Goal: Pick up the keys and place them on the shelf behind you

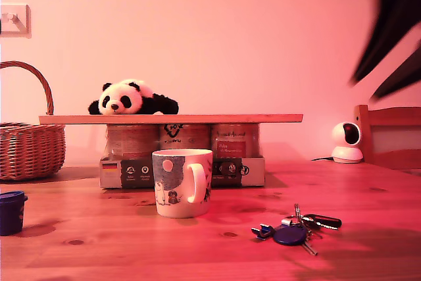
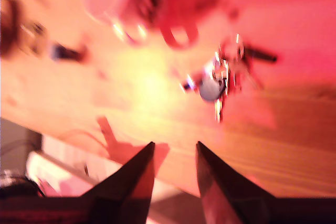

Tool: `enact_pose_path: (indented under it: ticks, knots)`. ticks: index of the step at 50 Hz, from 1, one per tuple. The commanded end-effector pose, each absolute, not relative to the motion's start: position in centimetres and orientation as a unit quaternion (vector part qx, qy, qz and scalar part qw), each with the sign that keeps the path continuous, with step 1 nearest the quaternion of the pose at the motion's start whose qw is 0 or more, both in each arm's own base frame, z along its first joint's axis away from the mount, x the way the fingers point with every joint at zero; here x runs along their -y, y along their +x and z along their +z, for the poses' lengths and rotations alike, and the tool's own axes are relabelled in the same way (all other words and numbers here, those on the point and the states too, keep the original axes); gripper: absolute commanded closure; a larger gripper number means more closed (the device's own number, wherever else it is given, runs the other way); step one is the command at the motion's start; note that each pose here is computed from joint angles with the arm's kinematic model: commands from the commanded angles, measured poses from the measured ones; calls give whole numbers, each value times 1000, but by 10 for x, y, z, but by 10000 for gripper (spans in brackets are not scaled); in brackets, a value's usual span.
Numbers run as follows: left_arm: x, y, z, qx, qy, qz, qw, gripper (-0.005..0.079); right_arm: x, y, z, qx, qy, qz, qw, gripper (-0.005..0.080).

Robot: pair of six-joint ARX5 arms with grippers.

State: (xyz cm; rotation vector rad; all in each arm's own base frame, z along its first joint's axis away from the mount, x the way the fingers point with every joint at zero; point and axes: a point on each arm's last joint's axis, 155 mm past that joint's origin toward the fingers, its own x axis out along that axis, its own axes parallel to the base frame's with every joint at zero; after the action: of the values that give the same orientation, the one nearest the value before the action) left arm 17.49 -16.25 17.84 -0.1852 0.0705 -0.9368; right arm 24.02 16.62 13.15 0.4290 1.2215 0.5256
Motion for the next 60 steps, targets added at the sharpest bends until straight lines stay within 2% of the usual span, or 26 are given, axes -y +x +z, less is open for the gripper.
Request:
enact_pose_path:
  ticks: [1, 5, 16, 22, 29, 40, 60]
  knots:
    - [167, 170, 177, -42, -91, -466, 879, 763, -171, 245, 130, -571, 190, 236, 763, 439]
    - [172, 163, 167, -68, -97, -480, 869, 763, -175, 251, 128, -583, 180, 231, 758, 399]
    - [176, 154, 132, -149, -107, -482, 857, 763, -179, 267, 135, -590, 152, 212, 764, 399]
    - [177, 153, 130, -139, -74, -485, 861, 763, -182, 273, 138, -591, 138, 202, 769, 397]
    - [181, 149, 127, -132, -47, -493, 858, 763, -193, 276, 133, -603, 136, 201, 760, 343]
    - [192, 135, 128, -125, -32, -528, 839, 763, -204, 270, 98, -655, 139, 164, 724, 343]
    - [200, 124, 128, -127, -29, -551, 824, 763, -203, 272, 47, -694, 108, 106, 704, 346]
